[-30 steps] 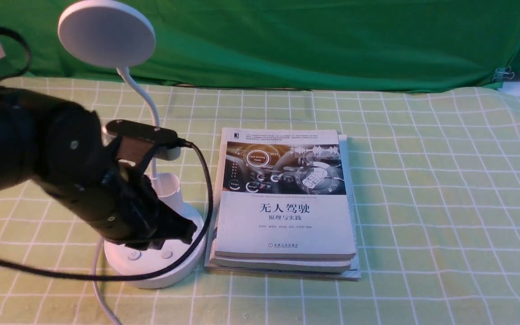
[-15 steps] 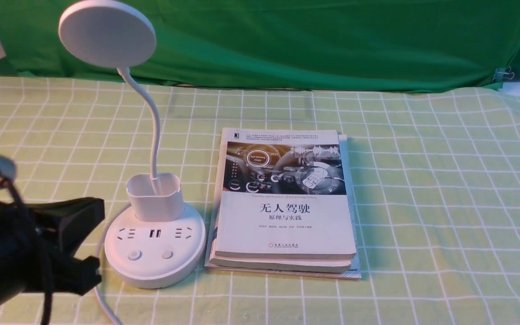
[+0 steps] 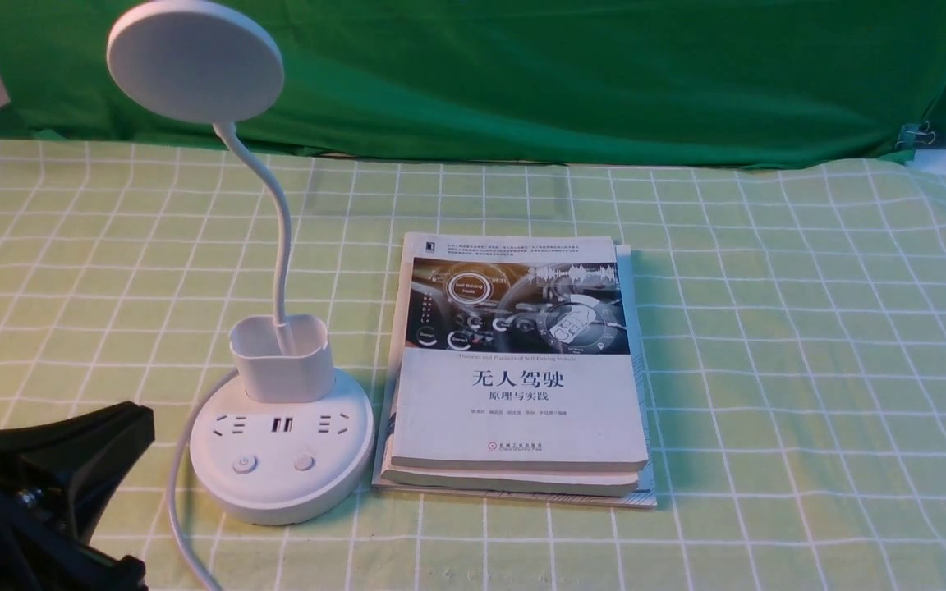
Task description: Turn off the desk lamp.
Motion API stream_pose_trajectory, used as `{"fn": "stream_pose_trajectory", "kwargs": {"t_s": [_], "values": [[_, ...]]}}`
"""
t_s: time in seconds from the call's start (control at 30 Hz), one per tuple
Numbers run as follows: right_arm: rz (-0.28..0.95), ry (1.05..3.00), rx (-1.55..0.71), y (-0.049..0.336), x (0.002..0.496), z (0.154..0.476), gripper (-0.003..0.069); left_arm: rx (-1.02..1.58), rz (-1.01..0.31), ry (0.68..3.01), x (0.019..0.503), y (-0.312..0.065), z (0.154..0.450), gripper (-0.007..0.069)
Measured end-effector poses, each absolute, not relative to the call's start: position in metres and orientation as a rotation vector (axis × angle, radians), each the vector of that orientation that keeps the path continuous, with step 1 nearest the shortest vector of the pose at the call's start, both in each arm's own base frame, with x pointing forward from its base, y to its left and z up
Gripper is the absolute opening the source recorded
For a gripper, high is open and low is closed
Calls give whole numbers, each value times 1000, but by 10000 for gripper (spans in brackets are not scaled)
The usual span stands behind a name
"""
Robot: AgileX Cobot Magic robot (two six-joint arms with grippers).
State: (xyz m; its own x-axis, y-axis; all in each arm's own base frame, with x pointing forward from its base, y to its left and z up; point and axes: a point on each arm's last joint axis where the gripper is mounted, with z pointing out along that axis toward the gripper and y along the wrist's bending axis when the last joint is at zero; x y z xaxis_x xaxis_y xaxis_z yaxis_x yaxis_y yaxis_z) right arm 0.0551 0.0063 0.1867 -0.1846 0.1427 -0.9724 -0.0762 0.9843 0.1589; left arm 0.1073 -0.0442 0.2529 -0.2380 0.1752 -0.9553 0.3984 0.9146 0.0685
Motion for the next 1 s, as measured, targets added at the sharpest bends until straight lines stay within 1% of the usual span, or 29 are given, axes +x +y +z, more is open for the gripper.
{"fn": "stream_pose_trajectory", "kwargs": {"t_s": [0.13,0.23,0.3,0.33,0.47,0.57,0.63,0.7,0.87,1.0], "values": [[196,1746,50,6,55,187,238,400,-175,1769,103,-37,253,1],[196,1746,50,6,55,187,238,329,-133,1712,96,-28,254,1],[196,1744,50,6,55,187,238,211,-63,1656,84,-14,248,1],[196,1744,50,6,55,187,238,202,-57,1648,83,-13,249,1],[196,1744,50,6,55,187,238,46,49,1586,66,0,229,1],[196,1744,50,6,55,187,238,-19,82,1555,59,4,215,1],[196,1745,50,6,55,187,238,-30,85,1555,58,4,209,1],[195,1745,49,6,55,187,238,-59,59,1570,57,4,204,1],[195,1746,49,6,55,187,238,-68,35,1711,56,3,191,1],[196,1746,50,6,55,187,238,-70,31,1742,55,3,188,1]]}}
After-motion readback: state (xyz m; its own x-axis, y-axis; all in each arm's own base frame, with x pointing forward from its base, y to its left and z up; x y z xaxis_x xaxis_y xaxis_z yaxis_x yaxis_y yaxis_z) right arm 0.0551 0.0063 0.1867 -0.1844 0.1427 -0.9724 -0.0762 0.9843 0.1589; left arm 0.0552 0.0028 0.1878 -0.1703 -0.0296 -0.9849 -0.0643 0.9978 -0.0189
